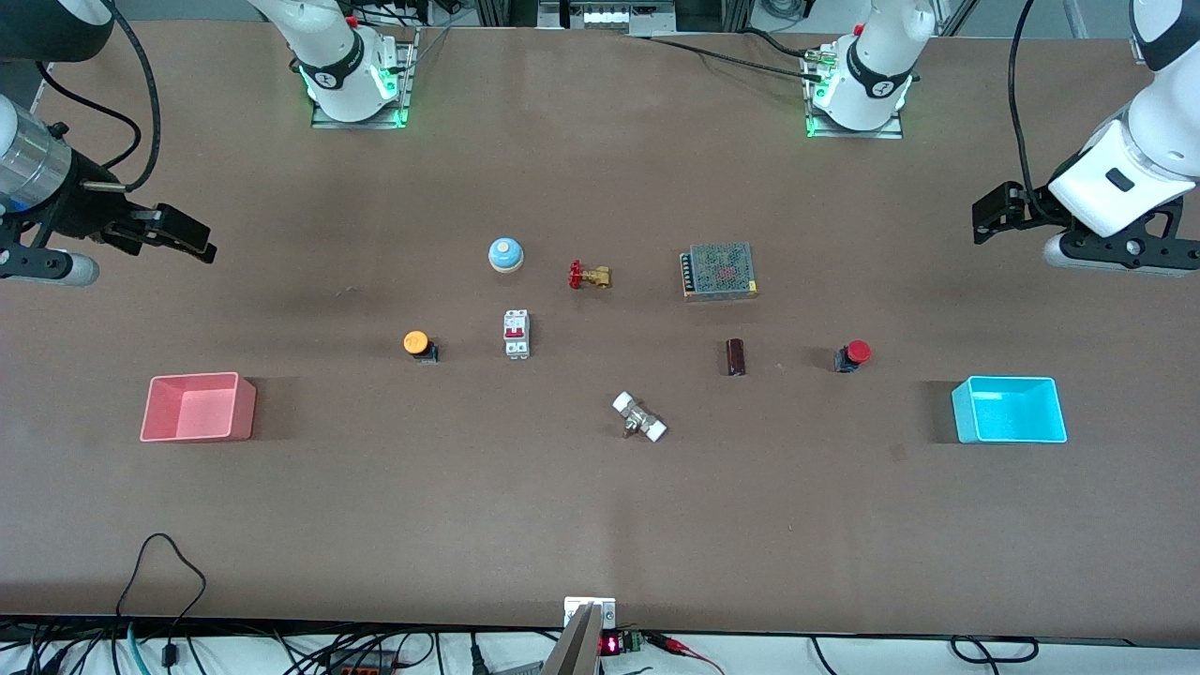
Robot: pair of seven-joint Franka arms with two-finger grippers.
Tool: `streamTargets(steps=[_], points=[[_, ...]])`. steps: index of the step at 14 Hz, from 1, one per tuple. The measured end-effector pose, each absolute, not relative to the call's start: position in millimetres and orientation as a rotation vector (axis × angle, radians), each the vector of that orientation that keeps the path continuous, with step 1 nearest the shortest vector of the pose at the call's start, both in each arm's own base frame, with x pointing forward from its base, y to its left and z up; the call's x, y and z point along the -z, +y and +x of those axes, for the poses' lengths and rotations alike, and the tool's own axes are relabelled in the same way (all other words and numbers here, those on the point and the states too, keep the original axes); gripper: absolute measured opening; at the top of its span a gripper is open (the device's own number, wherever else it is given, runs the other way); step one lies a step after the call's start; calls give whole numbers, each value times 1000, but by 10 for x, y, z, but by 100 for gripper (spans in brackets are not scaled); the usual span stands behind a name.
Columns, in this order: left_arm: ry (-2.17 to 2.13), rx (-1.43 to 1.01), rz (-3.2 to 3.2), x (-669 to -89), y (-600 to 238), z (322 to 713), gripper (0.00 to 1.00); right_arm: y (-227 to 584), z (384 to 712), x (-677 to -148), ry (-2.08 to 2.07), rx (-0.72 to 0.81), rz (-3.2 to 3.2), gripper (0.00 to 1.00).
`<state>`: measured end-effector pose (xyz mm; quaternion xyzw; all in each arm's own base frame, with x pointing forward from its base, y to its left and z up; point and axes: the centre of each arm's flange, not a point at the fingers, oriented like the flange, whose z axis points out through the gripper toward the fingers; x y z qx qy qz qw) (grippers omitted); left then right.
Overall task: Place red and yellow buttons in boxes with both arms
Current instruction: 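Lower the right gripper to the yellow button while the left gripper reaches the red button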
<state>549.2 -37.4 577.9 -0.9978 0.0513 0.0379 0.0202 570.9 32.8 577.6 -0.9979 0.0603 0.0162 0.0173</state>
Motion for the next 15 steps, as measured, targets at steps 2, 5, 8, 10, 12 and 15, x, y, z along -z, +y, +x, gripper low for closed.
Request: streamTargets(steps=[2, 5, 8, 10, 12, 15], points=[[159, -118, -3095, -5779, -374, 5492, 100, 328, 5709, -5772, 188, -52, -3101, 100], [159, -118, -3095, -5779, -374, 5492, 100, 328, 5711, -5756, 188, -57, -3101, 100], [158, -119, -3095, -5778, -371, 5491, 100, 337, 5728, -5586, 186, -110, -3101, 100], [157, -130, -3095, -5753, -367, 5497, 100, 378, 5761, -5271, 176, -187, -3100, 100], [162, -166, -3094, -5637, -382, 5544, 100, 522, 5825, -4927, 144, -148, -3098, 100], [169, -237, -3095, -5334, -391, 5773, 100, 815, 5804, -4370, 80, -65, -3095, 100]])
